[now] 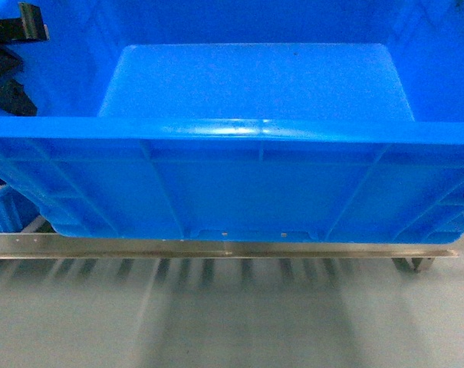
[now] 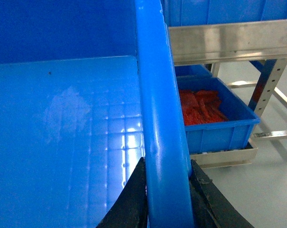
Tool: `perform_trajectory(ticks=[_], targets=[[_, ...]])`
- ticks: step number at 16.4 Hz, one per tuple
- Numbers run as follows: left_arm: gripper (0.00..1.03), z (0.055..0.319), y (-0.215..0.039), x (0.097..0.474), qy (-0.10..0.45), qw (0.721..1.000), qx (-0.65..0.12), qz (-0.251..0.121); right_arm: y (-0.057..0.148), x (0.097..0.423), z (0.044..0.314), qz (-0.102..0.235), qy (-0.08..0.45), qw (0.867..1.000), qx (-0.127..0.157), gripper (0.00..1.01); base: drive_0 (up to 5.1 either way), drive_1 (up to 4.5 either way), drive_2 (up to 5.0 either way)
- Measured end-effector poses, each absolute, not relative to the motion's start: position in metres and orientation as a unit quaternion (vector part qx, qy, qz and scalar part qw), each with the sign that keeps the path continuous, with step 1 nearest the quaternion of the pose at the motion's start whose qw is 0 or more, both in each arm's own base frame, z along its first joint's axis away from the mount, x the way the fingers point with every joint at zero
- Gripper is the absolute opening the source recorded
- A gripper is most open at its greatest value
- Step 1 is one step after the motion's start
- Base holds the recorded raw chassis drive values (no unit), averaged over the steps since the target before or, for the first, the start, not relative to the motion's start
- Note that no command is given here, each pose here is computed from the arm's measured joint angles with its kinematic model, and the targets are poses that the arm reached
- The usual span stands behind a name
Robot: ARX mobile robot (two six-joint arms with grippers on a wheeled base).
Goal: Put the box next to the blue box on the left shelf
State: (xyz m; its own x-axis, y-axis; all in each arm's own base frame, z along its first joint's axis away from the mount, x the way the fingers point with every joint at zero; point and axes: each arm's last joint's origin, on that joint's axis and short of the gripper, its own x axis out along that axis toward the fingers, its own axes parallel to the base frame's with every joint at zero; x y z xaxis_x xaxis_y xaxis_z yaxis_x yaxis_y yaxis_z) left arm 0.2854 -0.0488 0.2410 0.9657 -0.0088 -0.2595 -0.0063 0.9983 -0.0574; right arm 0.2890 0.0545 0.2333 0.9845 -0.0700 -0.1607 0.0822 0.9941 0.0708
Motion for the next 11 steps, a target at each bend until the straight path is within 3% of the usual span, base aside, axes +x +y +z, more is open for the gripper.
perform_trajectory(ticks=[11], targets=[[0.08,0.2407,-0.0488,0.2853,0.133,0.991,-0.029,-0.001,0.0545,0.2890,0.2329,-0.038,0.081,0.995,0.038,0.16,0.0,0.00,0.0]])
